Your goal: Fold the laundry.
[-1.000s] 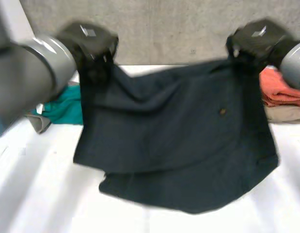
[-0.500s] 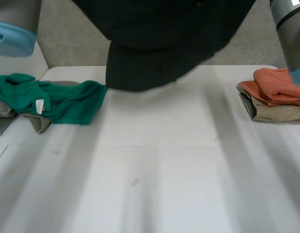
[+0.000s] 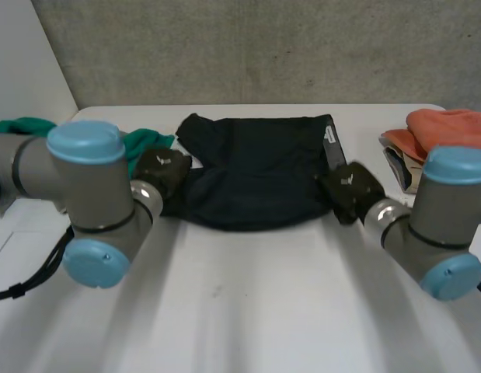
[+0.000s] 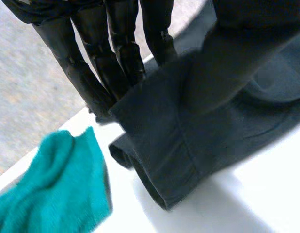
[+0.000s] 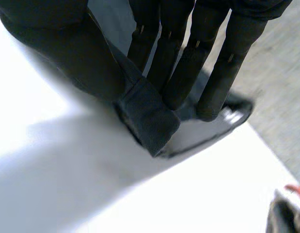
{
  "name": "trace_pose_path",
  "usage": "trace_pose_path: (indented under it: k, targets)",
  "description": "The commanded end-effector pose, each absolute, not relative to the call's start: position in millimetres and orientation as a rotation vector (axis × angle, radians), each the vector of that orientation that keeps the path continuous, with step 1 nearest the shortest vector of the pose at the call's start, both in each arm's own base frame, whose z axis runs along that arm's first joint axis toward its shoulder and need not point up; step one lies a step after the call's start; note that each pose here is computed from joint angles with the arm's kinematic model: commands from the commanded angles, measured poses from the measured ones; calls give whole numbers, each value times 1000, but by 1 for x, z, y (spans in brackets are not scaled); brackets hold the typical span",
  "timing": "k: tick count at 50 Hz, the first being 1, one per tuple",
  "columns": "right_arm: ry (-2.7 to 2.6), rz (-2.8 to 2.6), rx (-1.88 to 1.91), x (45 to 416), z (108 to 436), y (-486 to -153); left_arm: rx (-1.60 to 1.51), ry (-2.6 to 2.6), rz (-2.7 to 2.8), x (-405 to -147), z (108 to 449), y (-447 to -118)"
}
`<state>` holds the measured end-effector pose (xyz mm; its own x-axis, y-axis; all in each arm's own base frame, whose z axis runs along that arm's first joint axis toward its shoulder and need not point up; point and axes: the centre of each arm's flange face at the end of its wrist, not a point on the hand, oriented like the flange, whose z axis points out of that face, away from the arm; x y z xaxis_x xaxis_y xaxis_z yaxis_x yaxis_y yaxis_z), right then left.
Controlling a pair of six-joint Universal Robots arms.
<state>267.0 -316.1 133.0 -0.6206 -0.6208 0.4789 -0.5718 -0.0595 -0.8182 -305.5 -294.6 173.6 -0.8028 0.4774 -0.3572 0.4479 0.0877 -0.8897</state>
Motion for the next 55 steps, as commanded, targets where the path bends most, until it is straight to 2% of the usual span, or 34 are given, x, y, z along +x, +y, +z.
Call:
trace_pose_path:
  k: [1, 5, 13, 21, 28, 37, 55]
  targets:
    - [2165, -1806, -1362, 253, 136, -312, -1041, -2265, 1870, -303, 181, -279]
    - [2178, -1805, -1300, 249, 141, -311, -1030, -2272, 1902, -296, 187, -272]
    - [2208, -1804, -1262, 242, 140, -317, -1153, -2349, 1807, -278, 180, -234]
    - [2205, -1788, -1295, 247, 134, -316, -1241, -2374, 1642, -279, 169, -212]
    - [2194, -1776, -1336, 251, 131, -310, -1223, -2417, 1615, -284, 157, -233]
    - [2192, -1777, -1344, 252, 132, -308, -1212, -2427, 1693, -303, 144, -272]
    - [2201, -1798, -1330, 247, 136, -313, -1308, -2395, 1843, -325, 130, -303]
